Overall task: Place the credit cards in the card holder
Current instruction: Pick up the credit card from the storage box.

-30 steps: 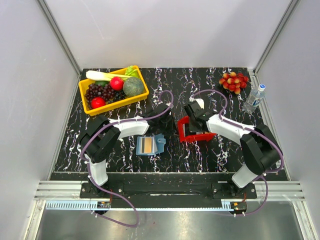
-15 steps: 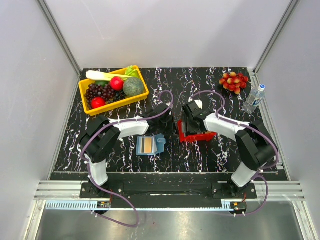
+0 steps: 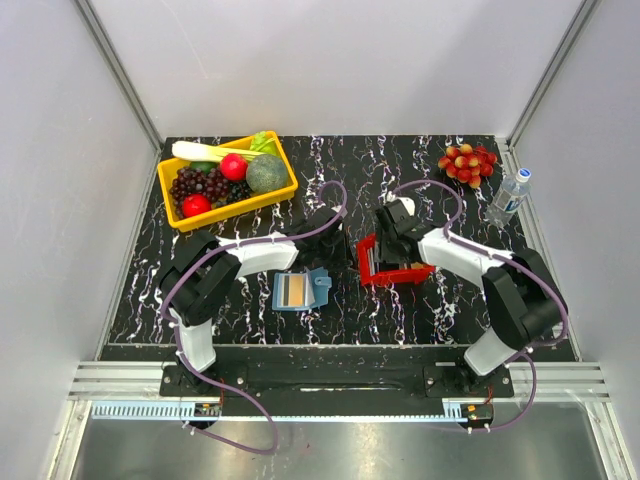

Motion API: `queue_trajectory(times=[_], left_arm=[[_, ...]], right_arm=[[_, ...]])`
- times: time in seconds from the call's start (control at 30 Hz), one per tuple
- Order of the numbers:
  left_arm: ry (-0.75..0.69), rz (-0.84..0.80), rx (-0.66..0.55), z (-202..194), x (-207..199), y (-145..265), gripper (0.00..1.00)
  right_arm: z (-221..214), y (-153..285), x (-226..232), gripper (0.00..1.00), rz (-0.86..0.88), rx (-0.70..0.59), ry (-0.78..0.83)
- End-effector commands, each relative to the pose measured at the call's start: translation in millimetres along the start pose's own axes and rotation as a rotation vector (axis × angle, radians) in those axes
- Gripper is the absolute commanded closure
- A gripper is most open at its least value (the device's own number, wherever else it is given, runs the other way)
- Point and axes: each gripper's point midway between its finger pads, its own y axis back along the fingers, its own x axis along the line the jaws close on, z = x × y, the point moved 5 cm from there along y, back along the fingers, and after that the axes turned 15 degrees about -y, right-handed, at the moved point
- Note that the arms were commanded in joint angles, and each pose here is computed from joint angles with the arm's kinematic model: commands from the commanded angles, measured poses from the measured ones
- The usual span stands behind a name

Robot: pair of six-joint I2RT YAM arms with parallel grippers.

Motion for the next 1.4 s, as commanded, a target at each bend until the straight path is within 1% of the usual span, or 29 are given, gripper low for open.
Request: queue_trajectory(times=[0.0, 0.07, 0.13, 0.23, 0.37, 0.47, 0.53, 0.67, 0.7, 0.77, 0.8, 0.87, 0.93, 1.13, 1.3, 1.37], left_arm=[[-0.026, -0.05, -0.048, 12.2, -13.4, 12.5, 1.0], [-0.03, -0.056, -0.049, 12.8, -15.0, 12.7, 1.0], [-0.031, -0.056, -0.047, 12.5, -15.0, 12.8, 1.0], [-0.035, -0.056, -0.044, 12.1, -14.9, 13.0, 1.0], [-0.041, -0.058, -0.048, 13.5, -15.9, 14.2, 1.0], [-0.041, -0.063, -0.047, 13.9, -16.8, 14.1, 1.0], [-0.04, -0.059, -0.049, 14.0, -16.3, 14.3, 1.0], [-0.037, -0.061, -0.052, 13.8, -16.4, 14.8, 1.0], [-0.036, -0.063, -0.052, 14.0, -16.8, 14.8, 1.0], [-0.04, -0.067, -0.053, 13.9, -17.7, 14.7, 1.0], [-0.039, -0.069, -0.055, 15.0, -17.9, 15.0, 1.0], [-0.039, -0.071, -0.058, 16.0, -17.9, 14.7, 1.0], [-0.044, -0.078, -0.062, 17.0, -20.0, 15.7, 1.0], [-0.044, -0.083, -0.071, 16.9, -19.7, 17.7, 1.0], [-0.044, -0.095, -0.079, 17.7, -21.9, 18.2, 1.0], [-0.044, -0.094, -0.08, 17.3, -21.7, 18.8, 1.0]], right_arm=[[24.5, 30.0, 2.7, 0.55, 0.051, -0.105, -0.004], [28.9, 34.8, 2.7, 0.56, 0.054, -0.126, 0.0], [31.2, 38.2, 2.7, 0.54, 0.054, -0.132, 0.008], [31.3, 38.3, 2.9, 0.53, 0.056, -0.131, 0.015], [26.2, 32.1, 1.0, 0.49, 0.045, -0.105, 0.028], [21.7, 26.3, -0.2, 0.46, 0.057, -0.06, 0.027], [21.9, 25.0, -0.1, 0.47, 0.084, -0.041, 0.012], [23.7, 25.3, 1.5, 0.47, 0.197, 0.001, -0.054], [22.0, 24.8, 1.2, 0.45, 0.221, 0.01, -0.066], [21.0, 28.6, 8.2, 0.45, 0.329, 0.044, -0.08], [20.6, 28.9, 10.9, 0.44, 0.354, 0.054, -0.084], [18.5, 26.4, 13.4, 0.45, 0.361, 0.087, -0.083], [15.6, 24.1, 13.8, 0.43, 0.371, 0.115, -0.092], [19.3, 33.4, 19.5, 0.43, 0.459, 0.088, -0.1], [6.2, 23.3, 26.9, 0.43, 0.513, 0.194, -0.106], [2.2, 17.3, 28.7, 0.39, 0.518, 0.225, -0.113]])
